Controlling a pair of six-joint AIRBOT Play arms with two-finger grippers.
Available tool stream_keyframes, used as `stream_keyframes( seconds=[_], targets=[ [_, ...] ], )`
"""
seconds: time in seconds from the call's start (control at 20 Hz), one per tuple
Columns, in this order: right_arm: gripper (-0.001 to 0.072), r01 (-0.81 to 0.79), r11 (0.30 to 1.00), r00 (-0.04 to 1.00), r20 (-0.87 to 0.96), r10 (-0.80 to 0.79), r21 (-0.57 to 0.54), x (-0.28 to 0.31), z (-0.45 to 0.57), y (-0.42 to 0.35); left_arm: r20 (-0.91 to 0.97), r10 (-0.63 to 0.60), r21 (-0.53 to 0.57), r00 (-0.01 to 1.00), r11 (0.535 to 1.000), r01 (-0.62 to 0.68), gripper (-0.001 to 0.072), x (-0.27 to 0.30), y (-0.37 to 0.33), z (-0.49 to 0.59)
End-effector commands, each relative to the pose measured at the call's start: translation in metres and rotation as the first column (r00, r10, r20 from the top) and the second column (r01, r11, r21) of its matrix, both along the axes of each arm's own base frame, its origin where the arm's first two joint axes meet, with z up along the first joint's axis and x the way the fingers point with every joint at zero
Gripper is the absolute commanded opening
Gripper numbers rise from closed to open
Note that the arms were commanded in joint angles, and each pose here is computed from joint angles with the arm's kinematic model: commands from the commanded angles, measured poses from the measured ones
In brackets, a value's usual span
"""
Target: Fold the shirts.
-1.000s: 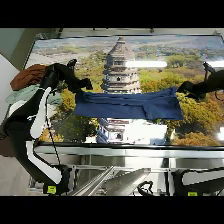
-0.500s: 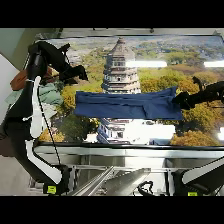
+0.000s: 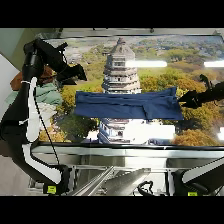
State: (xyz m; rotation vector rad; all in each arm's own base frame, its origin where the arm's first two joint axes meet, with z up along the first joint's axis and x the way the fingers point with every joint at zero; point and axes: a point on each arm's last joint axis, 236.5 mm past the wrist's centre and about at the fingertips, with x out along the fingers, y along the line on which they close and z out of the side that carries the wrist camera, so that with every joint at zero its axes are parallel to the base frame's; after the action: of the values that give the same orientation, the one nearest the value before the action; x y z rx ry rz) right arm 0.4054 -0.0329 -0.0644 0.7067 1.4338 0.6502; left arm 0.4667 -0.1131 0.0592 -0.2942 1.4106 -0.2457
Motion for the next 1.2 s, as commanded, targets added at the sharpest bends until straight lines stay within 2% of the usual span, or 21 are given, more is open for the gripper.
stream_keyframes(
  seconds=[0.0,0.25,0.4,0.65,0.7,0.8,0.9,1.05,1.1,1.15],
  targets=[
    [0.0720,-0.054,0.999,0.997,-0.055,0.054,-0.006,-0.015,-0.005,0.007,0.001,0.001,-0.001,1.000,1.000,-0.001,0.0704,-0.001,-0.001,0.000],
    [0.0720,-0.098,0.992,0.994,-0.056,0.093,-0.078,-0.008,-0.028,0.023,0.014,0.003,-0.003,1.000,1.000,-0.003,0.0704,0.003,-0.003,0.001],
    [0.0720,-0.073,0.983,0.997,0.006,0.075,-0.169,0.014,-0.043,0.024,0.046,0.014,-0.008,0.999,1.000,-0.014,0.0704,0.010,-0.003,0.002],
    [0.0711,-0.085,0.973,0.993,0.067,0.101,-0.214,0.032,-0.049,0.046,0.060,0.001,-0.010,0.998,1.000,-0.001,0.0703,0.012,-0.012,0.003],
    [0.0669,-0.091,0.972,0.992,0.069,0.108,-0.215,0.033,-0.049,0.050,0.065,-0.001,-0.011,0.998,1.000,0.002,0.0704,0.012,-0.014,0.003],
    [0.0170,-0.122,0.970,0.989,0.056,0.136,-0.209,0.028,-0.049,0.058,0.077,-0.022,-0.013,0.997,1.000,0.023,0.0703,0.012,-0.026,0.004],
    [0.0021,-0.138,0.972,0.988,0.043,0.149,-0.192,0.024,-0.046,0.062,0.095,-0.050,-0.016,0.994,0.999,0.052,0.0680,0.011,-0.043,0.005],
    [0.0019,-0.148,0.976,0.987,0.040,0.156,-0.161,0.020,-0.036,0.067,0.169,-0.104,-0.030,0.980,0.993,0.110,0.0126,0.015,-0.086,0.010],
    [0.0019,-0.148,0.979,0.986,0.052,0.157,-0.143,0.020,-0.026,0.070,0.202,-0.126,-0.036,0.971,0.990,0.136,0.0013,0.017,-0.103,0.011],
    [0.0019,-0.147,0.980,0.984,0.077,0.158,-0.136,0.023,-0.012,0.072,0.224,-0.162,-0.035,0.961,0.984,0.174,0.0012,0.016,-0.123,0.008]
  ],
)
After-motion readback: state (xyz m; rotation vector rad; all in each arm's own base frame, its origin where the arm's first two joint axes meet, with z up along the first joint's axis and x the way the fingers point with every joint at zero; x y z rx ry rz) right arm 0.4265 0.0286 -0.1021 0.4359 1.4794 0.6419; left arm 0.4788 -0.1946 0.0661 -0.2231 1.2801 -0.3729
